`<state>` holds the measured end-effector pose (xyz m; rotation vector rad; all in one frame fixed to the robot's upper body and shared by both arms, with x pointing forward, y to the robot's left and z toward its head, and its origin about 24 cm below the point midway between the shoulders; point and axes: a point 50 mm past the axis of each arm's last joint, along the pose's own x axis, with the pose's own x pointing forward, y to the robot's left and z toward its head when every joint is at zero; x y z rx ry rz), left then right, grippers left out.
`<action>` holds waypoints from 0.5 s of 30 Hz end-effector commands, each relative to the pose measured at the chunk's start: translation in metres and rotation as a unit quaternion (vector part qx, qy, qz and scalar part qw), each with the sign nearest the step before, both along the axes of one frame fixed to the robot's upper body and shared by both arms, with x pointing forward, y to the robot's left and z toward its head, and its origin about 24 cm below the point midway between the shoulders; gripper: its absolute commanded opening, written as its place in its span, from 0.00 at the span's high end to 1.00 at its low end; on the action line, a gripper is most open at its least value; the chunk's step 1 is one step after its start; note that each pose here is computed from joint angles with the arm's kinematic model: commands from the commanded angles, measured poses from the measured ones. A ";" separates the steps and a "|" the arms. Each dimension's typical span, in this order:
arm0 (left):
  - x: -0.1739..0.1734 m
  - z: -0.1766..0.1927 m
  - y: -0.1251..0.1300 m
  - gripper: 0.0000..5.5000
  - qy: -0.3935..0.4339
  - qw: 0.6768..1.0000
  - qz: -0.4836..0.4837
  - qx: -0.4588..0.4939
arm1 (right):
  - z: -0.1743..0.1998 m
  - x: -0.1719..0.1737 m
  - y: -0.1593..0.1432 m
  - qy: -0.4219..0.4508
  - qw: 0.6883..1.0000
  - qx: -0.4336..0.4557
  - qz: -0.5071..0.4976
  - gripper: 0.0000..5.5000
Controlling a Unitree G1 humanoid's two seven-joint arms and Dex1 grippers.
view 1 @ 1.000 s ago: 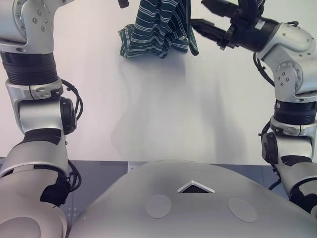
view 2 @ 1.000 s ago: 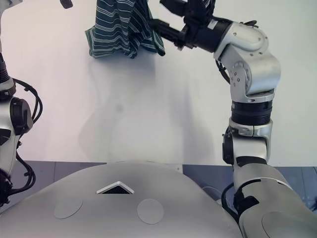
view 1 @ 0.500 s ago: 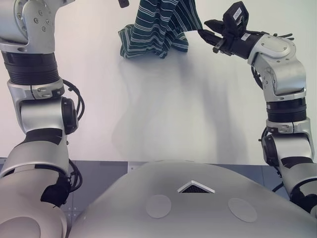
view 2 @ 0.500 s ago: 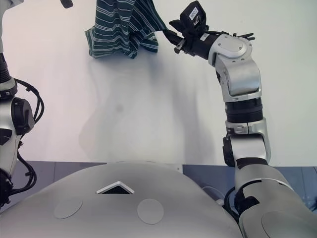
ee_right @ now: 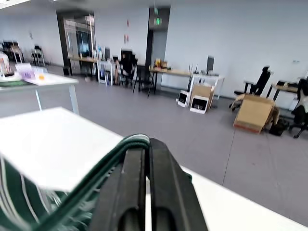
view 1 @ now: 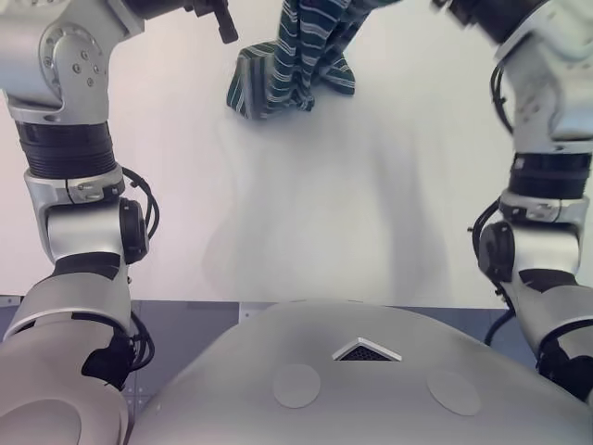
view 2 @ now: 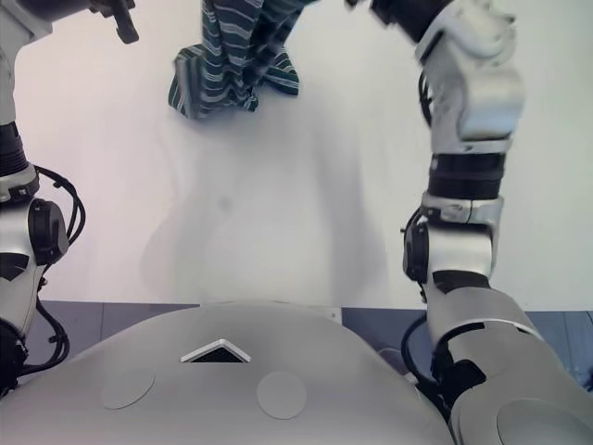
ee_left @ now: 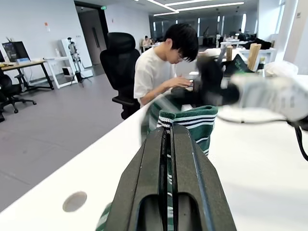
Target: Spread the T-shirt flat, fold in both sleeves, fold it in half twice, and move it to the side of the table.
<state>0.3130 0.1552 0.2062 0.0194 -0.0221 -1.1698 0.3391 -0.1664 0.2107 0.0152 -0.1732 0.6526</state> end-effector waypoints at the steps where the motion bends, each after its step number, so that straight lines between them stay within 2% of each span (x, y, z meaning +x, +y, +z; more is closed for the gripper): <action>1: -0.001 -0.023 0.001 0.92 0.016 0.999 0.018 0.031 | 0.040 -0.007 0.008 -0.036 0.998 0.023 0.054 1.00; 7: -0.013 -0.050 -0.012 0.75 0.053 0.998 0.017 0.027 | 0.037 -0.005 0.013 -0.023 0.998 -0.012 0.055 1.00; 13: -0.044 -0.069 -0.029 0.74 0.127 0.991 -0.030 0.033 | 0.032 -0.002 0.020 -0.019 0.997 -0.062 0.048 1.00; 15: -0.050 -0.072 -0.035 0.69 0.138 0.990 -0.027 0.033 | 0.028 -0.001 0.024 -0.016 0.995 -0.086 0.047 1.00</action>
